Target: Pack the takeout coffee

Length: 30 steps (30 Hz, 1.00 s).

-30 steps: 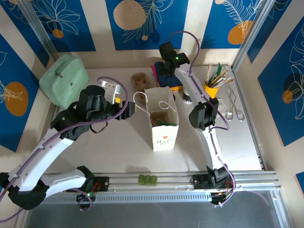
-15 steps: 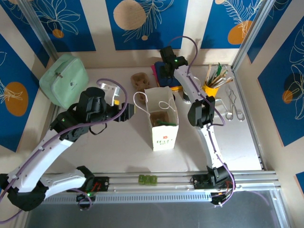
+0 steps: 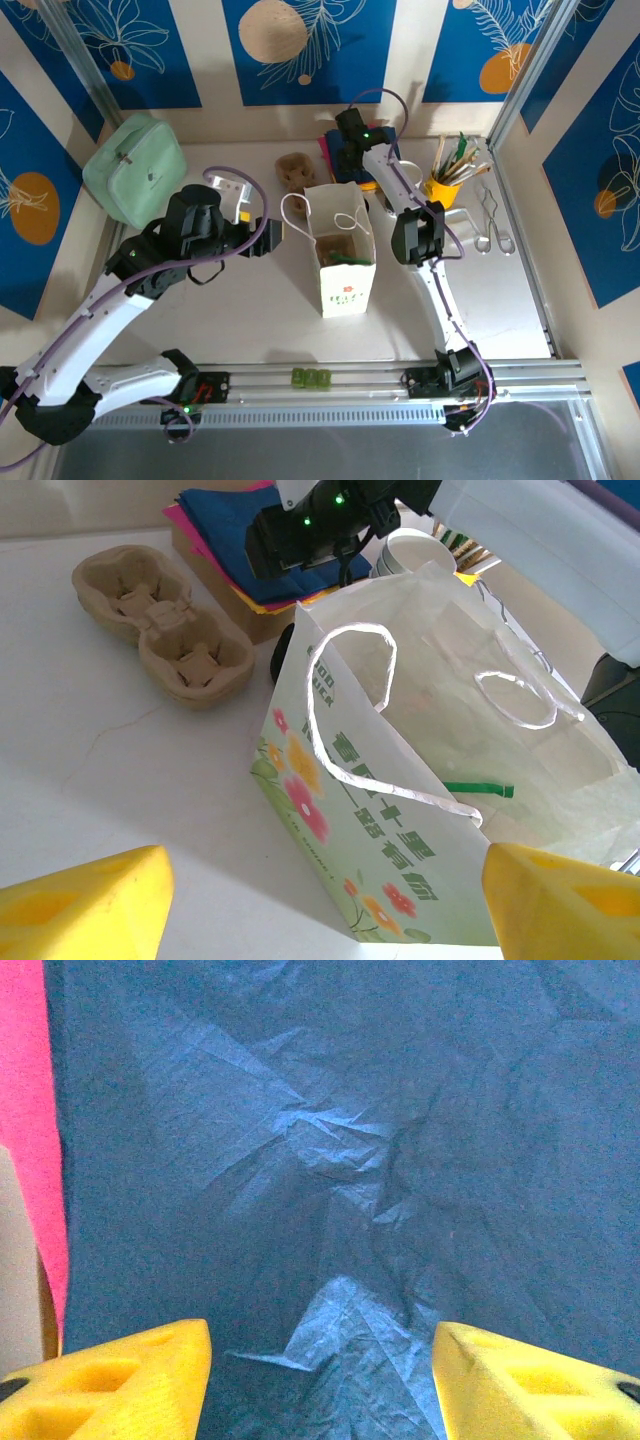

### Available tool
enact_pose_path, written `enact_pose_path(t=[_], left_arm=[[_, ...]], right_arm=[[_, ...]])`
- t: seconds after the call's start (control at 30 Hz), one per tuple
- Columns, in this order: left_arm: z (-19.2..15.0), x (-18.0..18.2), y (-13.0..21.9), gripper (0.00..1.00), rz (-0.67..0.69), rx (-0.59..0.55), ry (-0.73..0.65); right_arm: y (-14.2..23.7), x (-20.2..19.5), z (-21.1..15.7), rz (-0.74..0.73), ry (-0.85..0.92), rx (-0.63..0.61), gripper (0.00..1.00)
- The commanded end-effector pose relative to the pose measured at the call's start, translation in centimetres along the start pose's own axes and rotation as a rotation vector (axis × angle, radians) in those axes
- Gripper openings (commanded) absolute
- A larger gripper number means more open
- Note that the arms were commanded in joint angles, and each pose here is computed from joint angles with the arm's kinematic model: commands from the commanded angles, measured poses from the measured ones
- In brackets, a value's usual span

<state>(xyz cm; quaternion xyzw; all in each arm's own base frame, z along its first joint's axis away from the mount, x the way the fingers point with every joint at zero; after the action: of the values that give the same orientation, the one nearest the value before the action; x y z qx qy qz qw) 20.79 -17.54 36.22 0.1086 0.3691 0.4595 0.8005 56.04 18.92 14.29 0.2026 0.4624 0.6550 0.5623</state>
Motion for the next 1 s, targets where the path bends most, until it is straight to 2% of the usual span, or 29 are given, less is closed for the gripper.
enact_pose_path(t=[0.0,0.4,0.67,0.97], left_arm=[[0.1,0.4,0.2,0.81,0.018,-0.009,0.008],[0.1,0.6,0.1,0.81,0.032,-0.005,0.003],[0.0,0.5,0.1,0.81,0.031,-0.002,0.006],[0.1,0.6,-0.1,0.81,0.036,0.000,0.008]], right_arm=[[-0.6,-0.3,0.4,-0.017,0.015,-0.016,0.61],[-1.8,-0.6,-0.4,0.021,-0.010,0.012,0.41],[-1.5,-0.7,-0.2,0.041,-0.027,0.004,0.22],[1.4,-1.3,1.4,0.061,-0.057,-0.059,0.15]])
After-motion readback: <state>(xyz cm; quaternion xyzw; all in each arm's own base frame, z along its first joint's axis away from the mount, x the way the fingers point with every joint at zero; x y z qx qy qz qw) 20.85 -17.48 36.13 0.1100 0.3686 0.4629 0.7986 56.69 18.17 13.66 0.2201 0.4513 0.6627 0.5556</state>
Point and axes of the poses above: each hand's point on the last joint's axis, 136 mm out from that joint toward the fingers, its own y axis back along the fingers, its own x axis along the line the jaws close on, z = x × y, the point moved 5 cm from there along y, back along the fingers, and after that the axes turned 14 degrees about y, right-handed, at the moved point
